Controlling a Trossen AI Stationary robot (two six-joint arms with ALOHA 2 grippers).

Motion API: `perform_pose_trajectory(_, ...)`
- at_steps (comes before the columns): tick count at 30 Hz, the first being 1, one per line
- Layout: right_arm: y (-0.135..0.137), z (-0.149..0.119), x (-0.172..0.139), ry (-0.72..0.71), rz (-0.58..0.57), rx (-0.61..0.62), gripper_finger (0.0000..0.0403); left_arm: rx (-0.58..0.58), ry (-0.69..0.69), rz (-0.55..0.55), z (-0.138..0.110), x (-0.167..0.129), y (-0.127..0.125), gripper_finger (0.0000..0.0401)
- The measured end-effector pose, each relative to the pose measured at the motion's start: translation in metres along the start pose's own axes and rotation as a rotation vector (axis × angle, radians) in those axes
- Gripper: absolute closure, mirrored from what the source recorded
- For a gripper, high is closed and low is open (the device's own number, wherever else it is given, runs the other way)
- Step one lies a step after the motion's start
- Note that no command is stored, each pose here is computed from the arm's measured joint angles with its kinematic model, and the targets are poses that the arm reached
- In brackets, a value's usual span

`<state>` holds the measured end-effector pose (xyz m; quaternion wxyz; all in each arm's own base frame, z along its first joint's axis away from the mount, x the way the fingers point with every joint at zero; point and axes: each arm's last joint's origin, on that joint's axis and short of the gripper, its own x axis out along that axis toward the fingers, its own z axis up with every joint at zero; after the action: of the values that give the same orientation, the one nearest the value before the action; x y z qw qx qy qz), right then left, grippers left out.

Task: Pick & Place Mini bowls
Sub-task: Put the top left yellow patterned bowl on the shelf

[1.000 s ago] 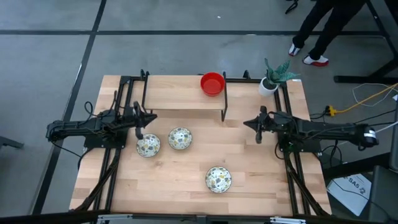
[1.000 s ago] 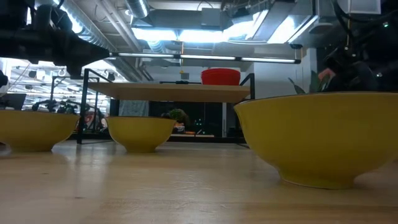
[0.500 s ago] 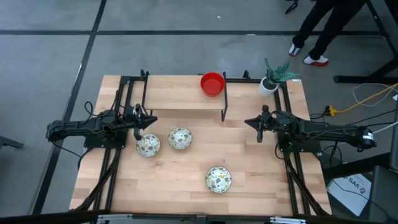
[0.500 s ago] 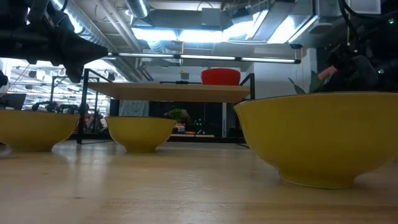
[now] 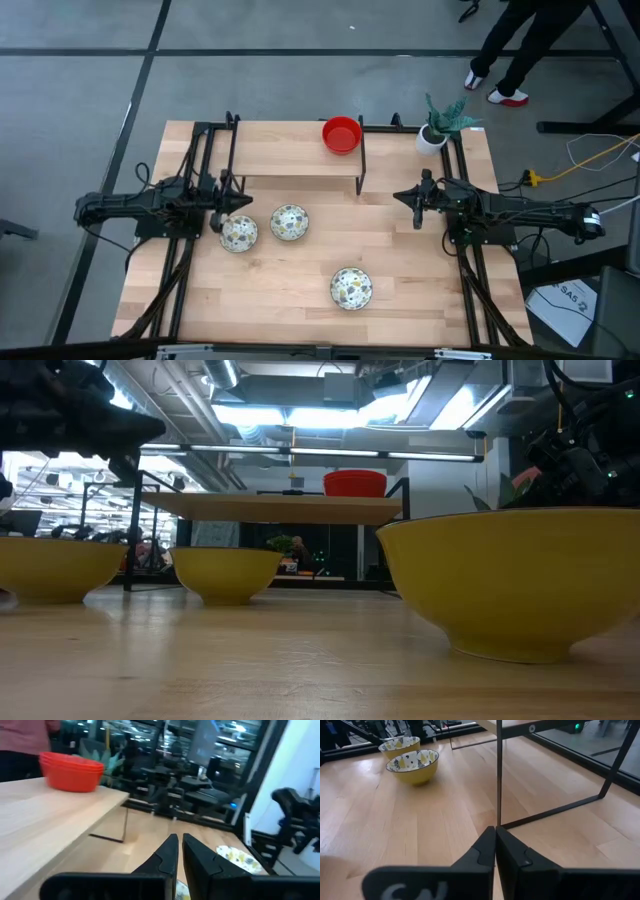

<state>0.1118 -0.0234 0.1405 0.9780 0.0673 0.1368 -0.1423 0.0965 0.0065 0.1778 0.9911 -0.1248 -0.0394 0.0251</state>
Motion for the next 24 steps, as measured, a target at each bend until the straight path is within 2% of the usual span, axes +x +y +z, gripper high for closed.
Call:
perform_pose_trajectory(4, 0.0, 0.0, 0.0, 0.0, 0.0, 0.0, 0.0389, 0.004, 0.024, -0.015, 0.004, 0.001, -0.004, 0.0382)
perform_pose_trajectory(10, 0.0, 0.0, 0.0, 0.0, 0.0, 0.0, 0.0389, 0.079, 0.143, 0.025, 0.032, 0.009, -0.016, 0.0382)
perform_pose_trajectory(14, 0.0, 0.0, 0.0, -0.001, 0.0, 0.0, 0.0389, 0.127, 0.303, 0.058, 0.054, 0.025, -0.029, 0.0382)
perform_pose_trajectory(19, 0.0, 0.0, 0.0, -0.001, 0.0, 0.0, 0.0389, 0.169, 0.545, 0.036, 0.074, 0.052, -0.051, 0.0382)
perform_pose_trajectory(24, 0.0, 0.0, 0.0, -0.001, 0.0, 0.0, 0.0389, 0.133, 0.788, 0.049, 0.092, 0.072, -0.076, 0.0382)
